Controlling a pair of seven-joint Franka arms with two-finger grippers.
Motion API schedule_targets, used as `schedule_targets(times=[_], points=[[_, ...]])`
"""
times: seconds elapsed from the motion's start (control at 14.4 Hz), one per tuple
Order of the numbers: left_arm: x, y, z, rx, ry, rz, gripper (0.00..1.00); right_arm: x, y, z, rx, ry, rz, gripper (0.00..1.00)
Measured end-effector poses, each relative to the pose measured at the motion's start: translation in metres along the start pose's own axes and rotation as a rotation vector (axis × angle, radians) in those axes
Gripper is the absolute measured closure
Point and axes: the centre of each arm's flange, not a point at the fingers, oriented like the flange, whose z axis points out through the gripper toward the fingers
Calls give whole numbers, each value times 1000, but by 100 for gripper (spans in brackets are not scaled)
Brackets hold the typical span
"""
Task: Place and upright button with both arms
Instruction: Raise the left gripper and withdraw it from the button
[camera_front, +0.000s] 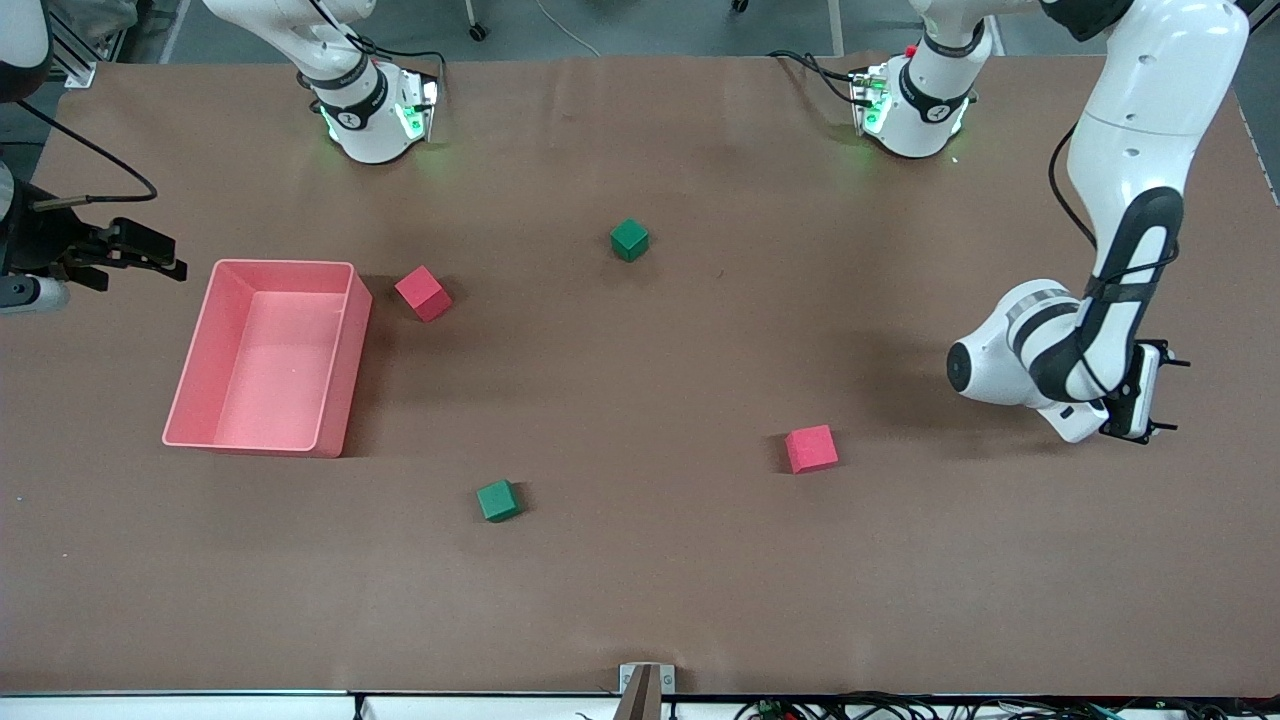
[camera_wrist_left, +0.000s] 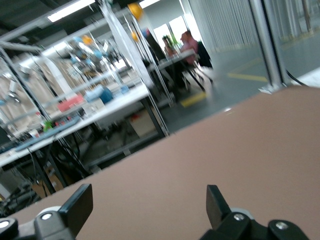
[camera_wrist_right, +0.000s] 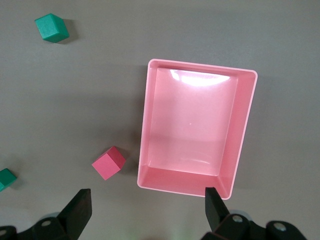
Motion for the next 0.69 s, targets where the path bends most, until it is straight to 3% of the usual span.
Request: schedule_targets(times=[0.42, 0.69], points=[[76, 17, -42, -77, -318, 161, 0, 3, 1, 4, 0, -5, 1, 0], [127, 17, -74, -194, -549, 275, 0, 5, 1, 2, -3, 12, 1, 0]])
